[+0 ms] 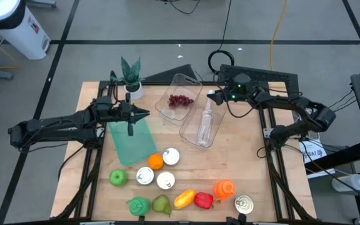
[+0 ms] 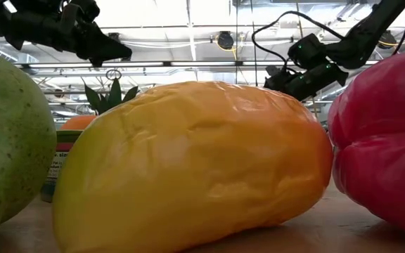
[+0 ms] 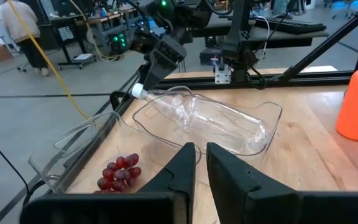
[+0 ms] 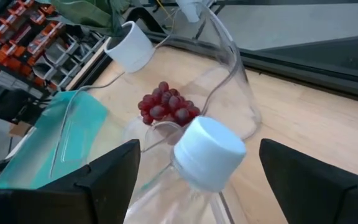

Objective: Pick & Place Food Item
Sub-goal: Put the transparent water bottle into the right transparent bin

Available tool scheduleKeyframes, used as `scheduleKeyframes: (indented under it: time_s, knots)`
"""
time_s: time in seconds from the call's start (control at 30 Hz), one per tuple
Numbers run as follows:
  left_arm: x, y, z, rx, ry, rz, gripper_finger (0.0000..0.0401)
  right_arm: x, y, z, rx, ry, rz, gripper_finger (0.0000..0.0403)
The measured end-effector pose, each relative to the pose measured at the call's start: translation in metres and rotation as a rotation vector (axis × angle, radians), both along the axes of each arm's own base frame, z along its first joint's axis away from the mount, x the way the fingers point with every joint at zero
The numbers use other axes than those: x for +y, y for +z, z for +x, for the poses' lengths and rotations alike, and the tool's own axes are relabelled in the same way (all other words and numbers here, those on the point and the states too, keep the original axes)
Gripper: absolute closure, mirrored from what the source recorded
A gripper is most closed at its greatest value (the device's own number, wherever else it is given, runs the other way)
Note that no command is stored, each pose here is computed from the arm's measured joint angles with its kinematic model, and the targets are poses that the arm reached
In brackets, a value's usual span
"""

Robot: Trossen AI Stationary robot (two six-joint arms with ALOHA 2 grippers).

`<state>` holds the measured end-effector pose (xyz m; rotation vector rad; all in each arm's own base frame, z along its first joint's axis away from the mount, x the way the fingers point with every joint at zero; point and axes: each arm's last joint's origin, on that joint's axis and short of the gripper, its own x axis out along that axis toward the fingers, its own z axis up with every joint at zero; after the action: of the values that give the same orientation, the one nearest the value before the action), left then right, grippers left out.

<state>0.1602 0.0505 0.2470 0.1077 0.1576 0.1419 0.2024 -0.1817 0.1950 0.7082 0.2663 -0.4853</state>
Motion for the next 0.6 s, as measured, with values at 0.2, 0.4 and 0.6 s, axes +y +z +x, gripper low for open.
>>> scheduleKeyframes:
  time_s: [0.2, 0.4, 0.6]
  knots:
    - [0.000, 0.000, 0.000, 0.000, 0.000, 0.000, 0.0350, -0.002, -0.004, 0.005, -0.012, 0.012, -0.026, 0.0085]
    - [0.000, 0.000, 0.000, 0.002, 0.000, 0.005, 0.0350, -0.003, -0.011, 0.012, -0.011, 0.038, -0.052, 0.0085]
    - [0.000, 0.000, 0.000, 0.003, 0.000, 0.006, 0.0350, -0.004, -0.016, 0.015, 0.001, 0.048, -0.056, 0.0111]
